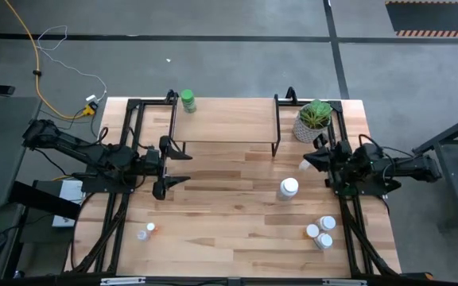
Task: Pick and place medicine bottles onto shelf by color
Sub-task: Put the white and red bottle on the shelf
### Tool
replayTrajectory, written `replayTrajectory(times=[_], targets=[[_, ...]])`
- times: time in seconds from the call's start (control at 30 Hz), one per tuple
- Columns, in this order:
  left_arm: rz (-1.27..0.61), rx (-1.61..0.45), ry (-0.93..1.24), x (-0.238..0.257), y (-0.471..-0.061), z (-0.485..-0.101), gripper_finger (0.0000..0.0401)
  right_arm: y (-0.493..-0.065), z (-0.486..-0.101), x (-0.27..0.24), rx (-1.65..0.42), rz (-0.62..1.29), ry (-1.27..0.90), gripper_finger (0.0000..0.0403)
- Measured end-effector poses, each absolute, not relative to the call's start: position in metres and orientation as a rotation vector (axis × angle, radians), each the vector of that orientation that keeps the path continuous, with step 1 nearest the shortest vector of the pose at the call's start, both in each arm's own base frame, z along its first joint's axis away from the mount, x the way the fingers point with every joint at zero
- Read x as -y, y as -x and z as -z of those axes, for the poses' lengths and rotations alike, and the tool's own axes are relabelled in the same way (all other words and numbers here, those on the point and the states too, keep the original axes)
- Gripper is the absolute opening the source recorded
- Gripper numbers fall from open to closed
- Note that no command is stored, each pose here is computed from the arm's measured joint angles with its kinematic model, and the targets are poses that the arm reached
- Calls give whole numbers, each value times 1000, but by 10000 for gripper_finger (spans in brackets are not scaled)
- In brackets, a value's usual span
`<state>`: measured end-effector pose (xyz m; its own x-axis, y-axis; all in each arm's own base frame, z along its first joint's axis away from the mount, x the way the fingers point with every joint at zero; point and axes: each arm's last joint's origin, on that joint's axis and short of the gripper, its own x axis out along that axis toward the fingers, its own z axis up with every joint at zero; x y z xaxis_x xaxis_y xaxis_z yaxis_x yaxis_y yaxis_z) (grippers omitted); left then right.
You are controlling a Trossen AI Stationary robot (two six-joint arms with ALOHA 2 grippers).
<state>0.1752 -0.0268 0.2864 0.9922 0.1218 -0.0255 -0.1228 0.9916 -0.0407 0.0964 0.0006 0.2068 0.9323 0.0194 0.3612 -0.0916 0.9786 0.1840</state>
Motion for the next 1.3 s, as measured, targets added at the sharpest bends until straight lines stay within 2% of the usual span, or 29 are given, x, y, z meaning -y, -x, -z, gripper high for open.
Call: replayTrajectory(times=[0.13, 0.23, 0.33, 0.47, 0.6, 0.7, 0.9, 1.03, 1.13, 1.3], targets=[[-123, -20, 43, 27, -175, -287, 291, -100, -205, 3, 349, 51, -230, 4], [-123, -20, 45, 27, -175, -287, 291, -102, -203, 3, 332, 58, -270, 30], [-123, -20, 44, 27, -175, -287, 291, -103, -202, 3, 316, 53, -313, 83], [-123, -20, 44, 27, -175, -287, 291, -107, -210, 3, 253, 48, -351, 173], [-123, -20, 45, 27, -175, -287, 291, -112, -238, 1, 160, 11, -365, 258], [-123, -21, 46, 27, -175, -287, 291, -118, -260, 1, -3, 46, -400, 297], [-121, -23, 43, 27, -175, -286, 291, -128, -283, 1, -465, 209, -576, 310], [-119, -23, 42, 27, -175, -287, 291, -138, -283, -5, -741, 277, -706, 310], [-118, -23, 42, 27, -175, -287, 291, -148, -279, -14, -878, 323, -757, 310], [-118, -23, 42, 27, -175, -287, 291, -171, -274, -34, -981, 350, -771, 310]])
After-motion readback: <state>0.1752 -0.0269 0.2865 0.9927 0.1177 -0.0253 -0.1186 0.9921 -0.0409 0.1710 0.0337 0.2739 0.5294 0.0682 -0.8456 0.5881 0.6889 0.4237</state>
